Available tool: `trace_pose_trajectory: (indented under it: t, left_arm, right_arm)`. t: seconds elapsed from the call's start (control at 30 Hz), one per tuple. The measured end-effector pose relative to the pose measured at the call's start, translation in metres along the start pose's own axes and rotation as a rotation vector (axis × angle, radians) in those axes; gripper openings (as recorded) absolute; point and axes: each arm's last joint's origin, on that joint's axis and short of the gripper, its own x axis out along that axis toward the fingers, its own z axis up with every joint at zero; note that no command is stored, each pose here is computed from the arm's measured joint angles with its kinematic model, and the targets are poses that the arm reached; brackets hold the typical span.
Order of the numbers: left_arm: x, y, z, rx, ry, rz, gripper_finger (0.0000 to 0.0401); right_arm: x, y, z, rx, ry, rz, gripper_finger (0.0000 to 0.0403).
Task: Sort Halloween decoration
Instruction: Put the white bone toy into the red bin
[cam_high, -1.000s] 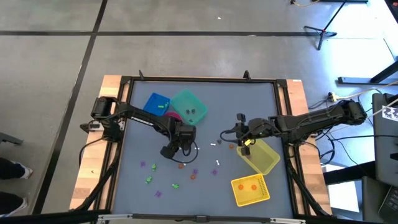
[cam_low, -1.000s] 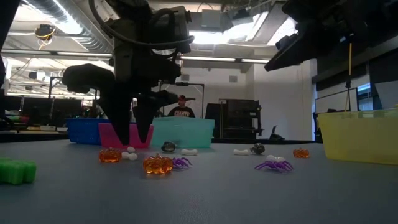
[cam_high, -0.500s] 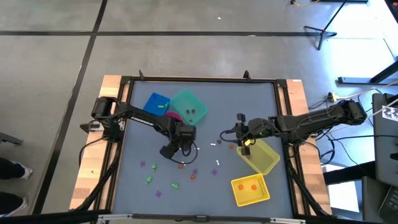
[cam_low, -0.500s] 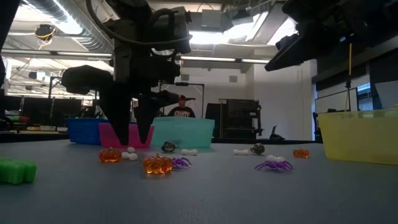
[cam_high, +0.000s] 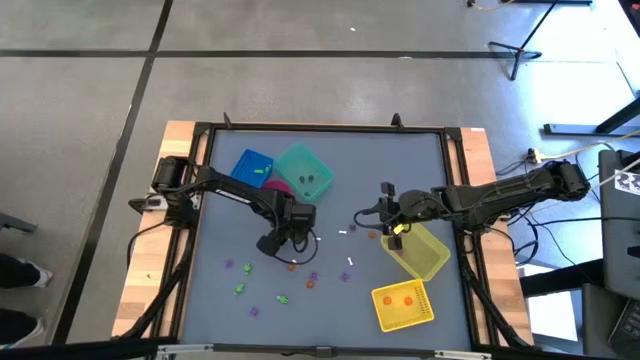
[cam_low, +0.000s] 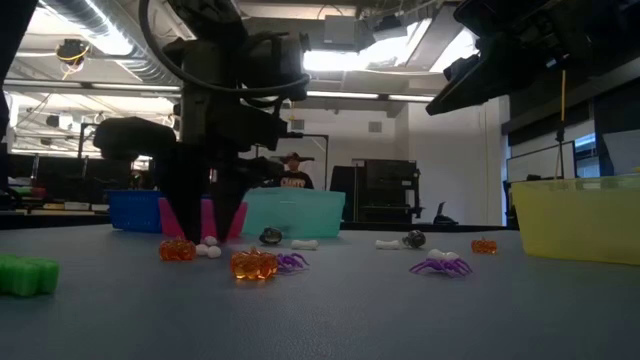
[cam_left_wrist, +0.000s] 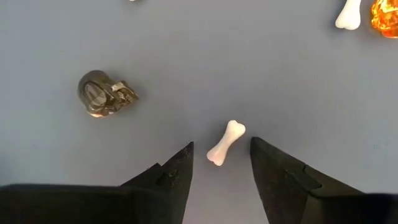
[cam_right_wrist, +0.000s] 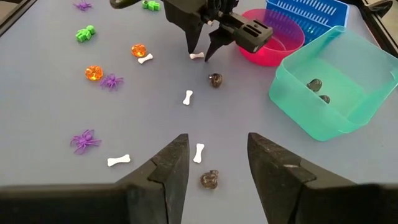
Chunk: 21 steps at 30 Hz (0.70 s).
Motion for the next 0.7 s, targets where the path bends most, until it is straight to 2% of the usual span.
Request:
trace_pose_trajectory:
  t: [0.33,0.7]
  left_arm:
    - [0.0003,-0.0007,-0.0006,-0.004,0.009,-0.004,0.0085]
    - [0.0004,-0.0007,-0.0006,-0.006,0.010,-0.003,0.0046]
  right_arm:
    - [0.0000,0.0000,0.0000,0.000,0.000,0.000,0.0161]
    - [0.0000,0.0000,0.0001,0.000,0.000,0.000,0.0161]
